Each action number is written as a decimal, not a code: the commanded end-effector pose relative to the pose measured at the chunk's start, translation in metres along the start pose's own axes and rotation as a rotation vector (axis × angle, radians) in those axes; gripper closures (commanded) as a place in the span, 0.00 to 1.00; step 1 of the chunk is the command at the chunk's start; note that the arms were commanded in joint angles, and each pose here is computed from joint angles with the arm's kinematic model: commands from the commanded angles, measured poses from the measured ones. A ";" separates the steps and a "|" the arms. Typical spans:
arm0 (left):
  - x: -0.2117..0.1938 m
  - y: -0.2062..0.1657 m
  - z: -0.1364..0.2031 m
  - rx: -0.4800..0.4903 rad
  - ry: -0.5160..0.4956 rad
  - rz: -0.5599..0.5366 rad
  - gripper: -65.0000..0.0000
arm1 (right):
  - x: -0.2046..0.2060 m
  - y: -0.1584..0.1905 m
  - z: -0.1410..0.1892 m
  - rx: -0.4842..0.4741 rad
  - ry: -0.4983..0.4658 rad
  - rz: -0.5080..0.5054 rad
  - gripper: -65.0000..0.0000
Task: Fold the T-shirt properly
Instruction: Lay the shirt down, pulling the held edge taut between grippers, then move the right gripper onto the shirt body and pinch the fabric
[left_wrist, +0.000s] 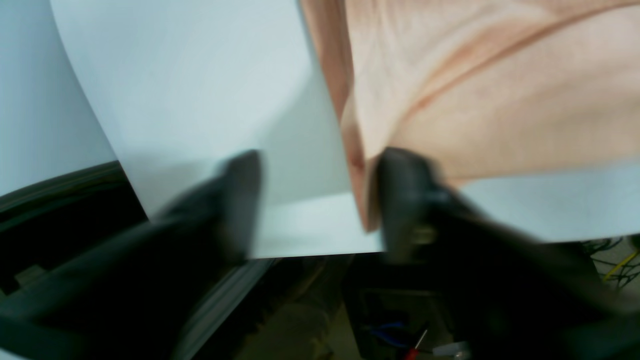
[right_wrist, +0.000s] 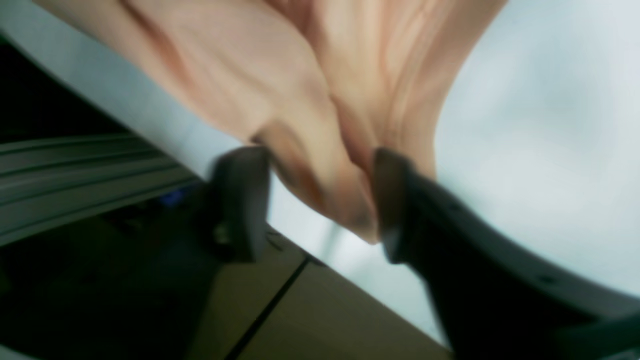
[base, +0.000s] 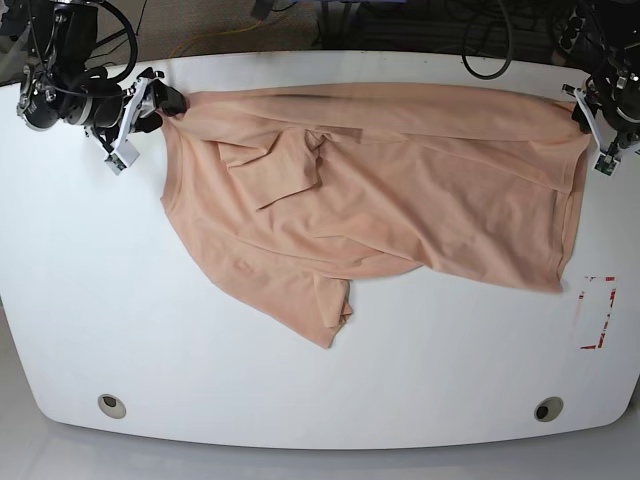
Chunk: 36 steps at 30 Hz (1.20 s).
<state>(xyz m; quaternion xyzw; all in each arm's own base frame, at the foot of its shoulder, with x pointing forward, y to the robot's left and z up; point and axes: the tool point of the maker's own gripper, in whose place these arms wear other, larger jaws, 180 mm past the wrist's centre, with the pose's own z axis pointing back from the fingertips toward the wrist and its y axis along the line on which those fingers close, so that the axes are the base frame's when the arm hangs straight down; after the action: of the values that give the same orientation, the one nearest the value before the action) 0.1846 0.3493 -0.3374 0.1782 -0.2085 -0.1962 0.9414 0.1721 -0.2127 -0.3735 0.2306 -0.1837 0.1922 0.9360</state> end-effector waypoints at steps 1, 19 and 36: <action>0.006 0.007 0.005 0.020 -0.021 -0.006 0.32 | 0.022 0.009 0.009 0.052 -0.093 0.019 0.31; 0.050 0.002 0.006 -0.042 -0.180 0.054 0.47 | 0.064 0.008 0.001 0.046 -0.201 0.033 0.25; 0.017 -0.061 -0.054 -0.162 -0.026 0.046 0.47 | 0.085 0.019 -0.056 -0.069 -0.156 -0.003 0.25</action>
<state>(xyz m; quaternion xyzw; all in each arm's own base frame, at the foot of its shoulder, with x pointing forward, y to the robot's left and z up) 0.1983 0.3009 -0.4052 0.0985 -0.1881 -0.1934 0.9579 0.2428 -0.1510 -0.3823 0.2157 -0.2490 0.1536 0.9316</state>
